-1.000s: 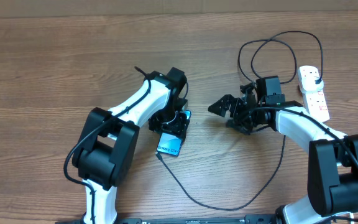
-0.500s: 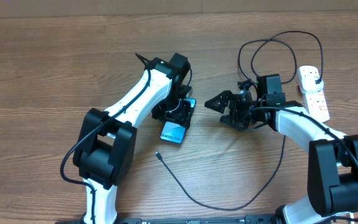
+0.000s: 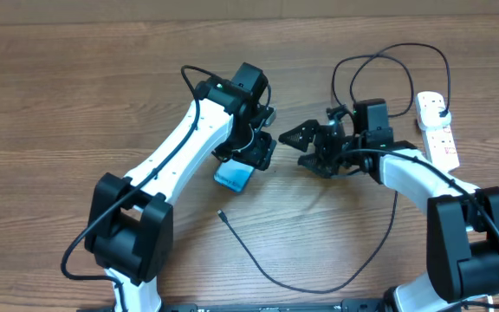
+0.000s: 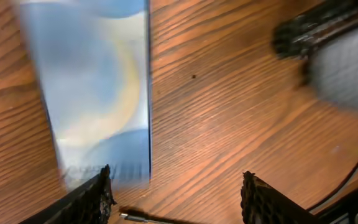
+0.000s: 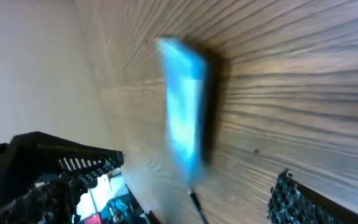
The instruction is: Plug charger to phone and switch on socket
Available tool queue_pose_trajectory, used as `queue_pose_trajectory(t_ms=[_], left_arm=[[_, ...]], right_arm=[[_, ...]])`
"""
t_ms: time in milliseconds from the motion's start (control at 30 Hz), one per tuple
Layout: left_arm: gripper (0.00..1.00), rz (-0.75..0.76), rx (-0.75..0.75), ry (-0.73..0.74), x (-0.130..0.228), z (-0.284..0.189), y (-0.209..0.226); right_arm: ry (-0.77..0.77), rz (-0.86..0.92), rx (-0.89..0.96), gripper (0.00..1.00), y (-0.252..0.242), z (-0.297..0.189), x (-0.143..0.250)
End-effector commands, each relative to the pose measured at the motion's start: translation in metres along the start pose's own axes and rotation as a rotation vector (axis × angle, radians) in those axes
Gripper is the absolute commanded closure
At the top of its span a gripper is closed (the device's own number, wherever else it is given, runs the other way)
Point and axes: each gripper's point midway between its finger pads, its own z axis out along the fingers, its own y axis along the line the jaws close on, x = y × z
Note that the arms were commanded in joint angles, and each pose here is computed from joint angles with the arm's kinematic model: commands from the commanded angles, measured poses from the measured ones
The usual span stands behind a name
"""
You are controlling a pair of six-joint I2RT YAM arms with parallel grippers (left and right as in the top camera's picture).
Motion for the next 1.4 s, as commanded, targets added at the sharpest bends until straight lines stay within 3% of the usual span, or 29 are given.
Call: queue_pose_trajectory(t_ms=[0, 133, 233, 300, 333, 833, 967, 1133, 1367], left_arm=[[0.3, 0.046, 0.015, -0.04, -0.006, -0.012, -0.013], [0.26, 0.021, -0.006, -0.035, -0.004, -0.012, -0.009], [0.14, -0.027, -0.15, -0.06, -0.009, -0.014, 0.016], [0.02, -0.05, -0.195, -0.071, -0.01, -0.015, 0.024], [0.0, -0.051, -0.196, -0.073, -0.011, -0.015, 0.024], [0.0, -0.088, -0.188, -0.089, -0.019, -0.003, 0.024], [0.11, -0.115, -0.196, -0.044, -0.014, 0.014, 0.029], [0.0, -0.135, -0.208, 0.018, -0.005, 0.043, 0.036], [0.01, -0.145, -0.236, 0.11, 0.012, 0.071, 0.045]], right_arm=[[0.035, 0.008, -0.009, 0.0, 0.007, 0.01, 0.011], [-0.001, 0.038, 0.021, 0.0, 0.001, 0.009, 0.005], [-0.004, 0.025, 0.037, 0.0, -0.002, 0.009, 0.005], [-0.016, 0.015, 0.059, 0.0, -0.007, 0.009, 0.003], [-0.029, 0.025, 0.085, 0.0, -0.012, 0.008, 0.002], [-0.153, 0.12, 0.298, 0.0, -0.064, -0.016, -0.018], [-0.206, 0.175, 0.396, 0.0, -0.088, -0.032, -0.024], [-0.233, 0.195, 0.452, 0.0, -0.1, -0.04, -0.026], [-0.235, 0.196, 0.456, 0.0, -0.101, -0.04, -0.026]])
